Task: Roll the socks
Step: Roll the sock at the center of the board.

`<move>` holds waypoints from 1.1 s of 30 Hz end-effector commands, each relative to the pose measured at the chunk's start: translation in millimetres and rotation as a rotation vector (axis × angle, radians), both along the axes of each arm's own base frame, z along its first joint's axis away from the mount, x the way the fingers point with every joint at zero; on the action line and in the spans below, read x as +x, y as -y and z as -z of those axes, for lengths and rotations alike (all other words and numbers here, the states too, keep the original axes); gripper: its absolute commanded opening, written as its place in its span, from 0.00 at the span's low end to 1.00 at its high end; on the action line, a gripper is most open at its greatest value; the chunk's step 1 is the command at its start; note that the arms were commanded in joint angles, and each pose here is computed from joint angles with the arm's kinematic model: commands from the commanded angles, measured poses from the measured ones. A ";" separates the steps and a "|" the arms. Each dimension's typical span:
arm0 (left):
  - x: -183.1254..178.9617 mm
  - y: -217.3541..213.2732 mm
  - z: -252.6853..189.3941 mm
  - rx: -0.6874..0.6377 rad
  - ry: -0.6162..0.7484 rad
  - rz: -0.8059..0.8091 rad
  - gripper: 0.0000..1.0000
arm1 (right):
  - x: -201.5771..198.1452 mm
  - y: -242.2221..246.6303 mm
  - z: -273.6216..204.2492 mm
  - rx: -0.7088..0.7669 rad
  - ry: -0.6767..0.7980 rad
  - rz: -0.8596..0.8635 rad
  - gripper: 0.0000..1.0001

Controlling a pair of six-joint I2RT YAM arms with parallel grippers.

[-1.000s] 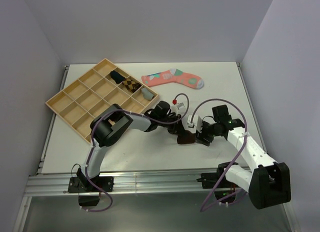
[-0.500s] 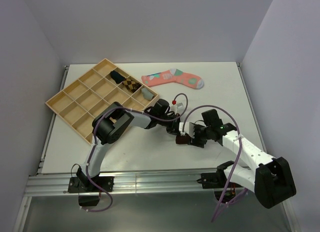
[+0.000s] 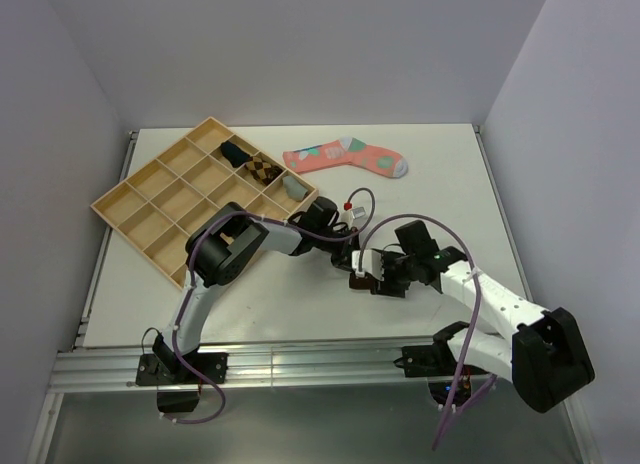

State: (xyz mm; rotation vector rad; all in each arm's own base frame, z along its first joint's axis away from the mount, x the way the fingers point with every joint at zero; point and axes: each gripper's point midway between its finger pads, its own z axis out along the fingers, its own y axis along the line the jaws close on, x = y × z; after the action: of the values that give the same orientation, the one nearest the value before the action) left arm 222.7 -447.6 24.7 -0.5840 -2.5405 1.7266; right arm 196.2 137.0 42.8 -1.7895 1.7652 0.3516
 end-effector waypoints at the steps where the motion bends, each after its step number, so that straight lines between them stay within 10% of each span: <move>1: -28.0 -47.8 92.3 0.308 -0.127 -0.034 0.00 | -1.5 -0.9 4.4 -0.033 -0.011 -0.034 0.65; 23: -34.6 -44.2 91.6 0.274 -0.209 -0.004 0.00 | 6.4 -16.3 22.4 -0.094 -0.093 -0.015 0.56; 33: -17.0 -39.9 66.5 0.257 -0.179 -0.078 0.04 | 7.2 -13.8 36.0 -0.193 -0.278 0.065 0.19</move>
State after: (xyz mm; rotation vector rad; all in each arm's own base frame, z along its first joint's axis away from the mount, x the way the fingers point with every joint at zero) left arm 221.3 -439.6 22.4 -0.4640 -2.4389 1.6961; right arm 204.6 147.8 16.0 -1.8927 2.0270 0.4046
